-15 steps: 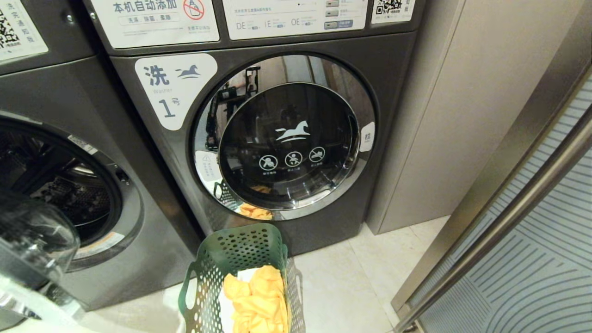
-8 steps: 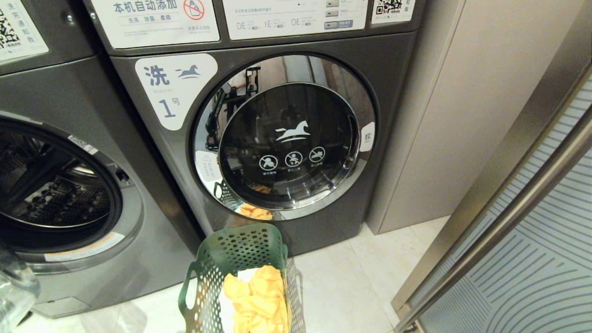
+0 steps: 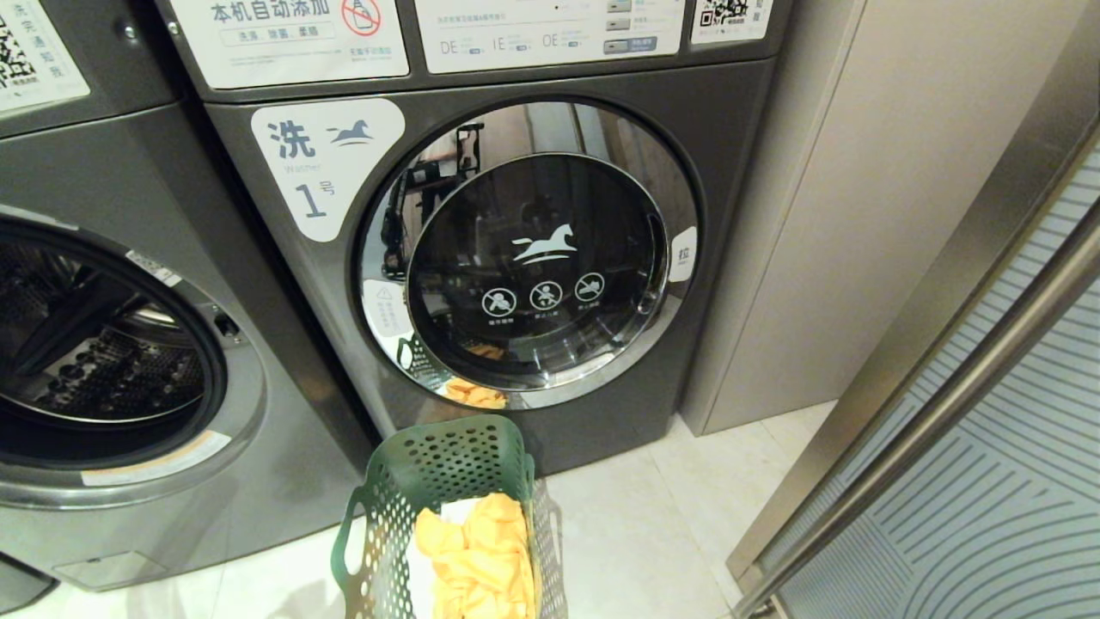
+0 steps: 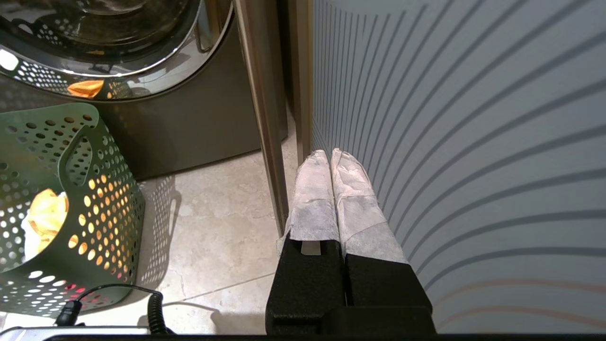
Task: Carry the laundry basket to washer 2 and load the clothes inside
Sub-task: Open the lid of the washing machine
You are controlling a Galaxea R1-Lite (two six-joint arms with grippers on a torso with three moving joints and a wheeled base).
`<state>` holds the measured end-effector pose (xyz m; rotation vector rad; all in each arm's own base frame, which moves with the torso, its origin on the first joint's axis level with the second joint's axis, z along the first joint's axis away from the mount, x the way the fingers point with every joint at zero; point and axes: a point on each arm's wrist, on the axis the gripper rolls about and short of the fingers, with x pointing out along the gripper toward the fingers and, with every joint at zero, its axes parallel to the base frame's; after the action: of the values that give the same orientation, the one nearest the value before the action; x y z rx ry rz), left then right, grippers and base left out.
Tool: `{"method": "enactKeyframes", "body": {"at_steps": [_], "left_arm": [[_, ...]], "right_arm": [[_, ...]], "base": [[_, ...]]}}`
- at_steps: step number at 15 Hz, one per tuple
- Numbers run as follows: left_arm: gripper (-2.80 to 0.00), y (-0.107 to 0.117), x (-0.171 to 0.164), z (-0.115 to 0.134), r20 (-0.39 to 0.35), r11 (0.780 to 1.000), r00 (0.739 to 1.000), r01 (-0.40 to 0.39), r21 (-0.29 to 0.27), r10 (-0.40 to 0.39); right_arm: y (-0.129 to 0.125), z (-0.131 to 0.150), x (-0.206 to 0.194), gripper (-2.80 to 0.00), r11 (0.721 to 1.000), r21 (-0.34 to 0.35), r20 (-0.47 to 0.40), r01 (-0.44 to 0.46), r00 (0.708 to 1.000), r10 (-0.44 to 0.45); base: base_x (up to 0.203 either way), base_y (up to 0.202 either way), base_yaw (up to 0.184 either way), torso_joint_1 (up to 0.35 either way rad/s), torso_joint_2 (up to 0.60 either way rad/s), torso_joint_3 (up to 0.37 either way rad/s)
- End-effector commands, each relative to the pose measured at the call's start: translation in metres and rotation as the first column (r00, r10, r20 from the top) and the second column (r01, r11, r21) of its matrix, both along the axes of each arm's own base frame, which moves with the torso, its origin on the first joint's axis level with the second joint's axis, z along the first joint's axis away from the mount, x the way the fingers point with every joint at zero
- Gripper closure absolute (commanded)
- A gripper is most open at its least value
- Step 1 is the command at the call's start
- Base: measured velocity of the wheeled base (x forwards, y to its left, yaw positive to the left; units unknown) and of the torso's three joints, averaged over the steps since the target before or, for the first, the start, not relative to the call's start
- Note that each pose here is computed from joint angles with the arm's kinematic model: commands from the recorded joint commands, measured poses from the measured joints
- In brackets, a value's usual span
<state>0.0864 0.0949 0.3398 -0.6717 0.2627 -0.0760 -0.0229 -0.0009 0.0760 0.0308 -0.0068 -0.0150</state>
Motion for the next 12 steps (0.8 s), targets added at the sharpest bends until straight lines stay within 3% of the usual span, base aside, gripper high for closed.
{"method": "enactKeyframes", "body": {"at_steps": [1,2,3,4,6,8,9,10,11,12], "left_arm": [[0.0,0.019,0.014,-0.016,-0.103,0.979,0.995,0.018,0.203,0.003],[0.0,0.022,0.015,-0.021,-0.162,0.947,0.987,0.037,0.319,0.016],[0.0,0.027,0.016,-0.026,-0.257,0.918,0.965,0.054,0.392,0.053],[0.0,0.036,0.021,-0.026,-0.302,0.91,0.951,0.063,0.409,0.07],[0.0,0.056,0.033,-0.027,-0.328,0.919,0.942,0.06,0.39,0.078],[0.0,0.085,0.04,-0.031,-0.377,0.921,0.915,0.012,0.389,0.147],[0.0,0.098,0.044,-0.037,-0.451,0.909,0.86,-0.035,0.414,0.239],[0.0,0.11,0.046,-0.042,-0.523,0.885,0.777,-0.091,0.457,0.35],[0.0,0.121,0.049,-0.045,-0.566,0.841,0.68,-0.143,0.522,0.467],[0.0,0.136,0.054,-0.048,-0.575,0.775,0.57,-0.19,0.603,0.586]], "right_arm": [[0.0,0.0,0.0,0.0,1.0,0.0,0.0,-0.001,1.0,0.001],[0.0,0.0,0.0,0.0,1.0,0.0,0.0,0.0,1.0,0.0],[0.0,0.0,0.0,0.0,1.0,0.0,0.0,0.0,1.0,0.0],[0.0,0.0,0.0,0.0,1.0,0.0,0.0,0.0,1.0,0.0],[0.0,0.0,0.0,0.0,1.0,0.001,0.0,0.0,1.0,0.0],[0.0,0.0,0.0,0.0,1.0,0.0,0.0,0.0,1.0,0.0],[0.0,0.0,0.0,0.0,1.0,0.0,0.0,-0.001,1.0,0.001],[0.0,0.0,0.0,0.0,1.0,0.0,0.0,0.0,1.0,0.0],[0.0,0.0,0.0,0.0,1.0,0.0,0.0,0.0,1.0,0.0],[0.0,0.0,0.0,0.0,1.0,0.001,0.0,0.0,1.0,0.0]], "base": [[0.0,0.0,0.0,0.0,0.0,0.0],[0.0,0.0,0.0,0.0,0.0,0.0],[0.0,0.0,0.0,0.0,0.0,0.0],[0.0,0.0,0.0,0.0,0.0,0.0],[0.0,0.0,0.0,0.0,0.0,0.0],[0.0,0.0,0.0,0.0,0.0,0.0],[0.0,0.0,0.0,0.0,0.0,0.0],[0.0,0.0,0.0,0.0,0.0,0.0],[0.0,0.0,0.0,0.0,0.0,0.0],[0.0,0.0,0.0,0.0,0.0,0.0]]}}
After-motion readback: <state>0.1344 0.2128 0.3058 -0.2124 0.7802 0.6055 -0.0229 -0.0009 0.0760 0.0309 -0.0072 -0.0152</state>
